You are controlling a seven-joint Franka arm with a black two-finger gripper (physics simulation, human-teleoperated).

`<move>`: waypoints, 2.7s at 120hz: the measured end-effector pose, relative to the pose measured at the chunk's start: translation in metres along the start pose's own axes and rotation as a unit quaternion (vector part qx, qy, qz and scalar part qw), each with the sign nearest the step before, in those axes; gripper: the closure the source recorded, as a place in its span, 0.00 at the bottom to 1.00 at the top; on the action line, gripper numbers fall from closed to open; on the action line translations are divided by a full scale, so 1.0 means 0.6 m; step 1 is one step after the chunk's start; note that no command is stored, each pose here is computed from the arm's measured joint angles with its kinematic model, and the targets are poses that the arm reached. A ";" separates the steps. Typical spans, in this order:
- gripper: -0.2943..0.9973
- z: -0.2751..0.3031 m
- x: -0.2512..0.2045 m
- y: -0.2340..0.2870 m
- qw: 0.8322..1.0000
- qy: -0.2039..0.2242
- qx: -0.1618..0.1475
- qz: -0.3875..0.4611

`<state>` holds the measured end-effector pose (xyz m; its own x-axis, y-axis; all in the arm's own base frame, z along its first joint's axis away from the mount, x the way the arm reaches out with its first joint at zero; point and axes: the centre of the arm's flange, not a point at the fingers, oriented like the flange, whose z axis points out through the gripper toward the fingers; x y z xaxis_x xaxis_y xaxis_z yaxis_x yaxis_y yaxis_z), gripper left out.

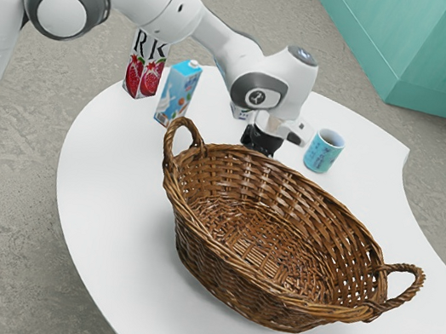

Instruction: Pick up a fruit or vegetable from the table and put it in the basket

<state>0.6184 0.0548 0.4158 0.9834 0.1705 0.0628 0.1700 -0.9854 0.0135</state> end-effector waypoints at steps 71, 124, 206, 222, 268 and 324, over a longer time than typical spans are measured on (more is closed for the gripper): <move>0.64 0.014 0.004 0.007 1.000 0.001 -0.006 -0.004; 0.66 -0.011 -0.002 0.071 0.999 0.017 -0.011 0.025; 0.66 -0.170 -0.023 0.015 0.997 0.075 -0.001 0.004; 0.65 -0.248 -0.053 0.014 0.995 0.098 0.006 0.010; 0.65 -0.441 -0.152 0.150 0.983 0.149 0.052 0.097; 0.65 -0.430 -0.195 0.273 0.975 0.135 0.058 0.164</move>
<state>0.5144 -0.1258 0.6678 0.9361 -0.1750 0.3053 -0.1294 -0.9780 -0.1637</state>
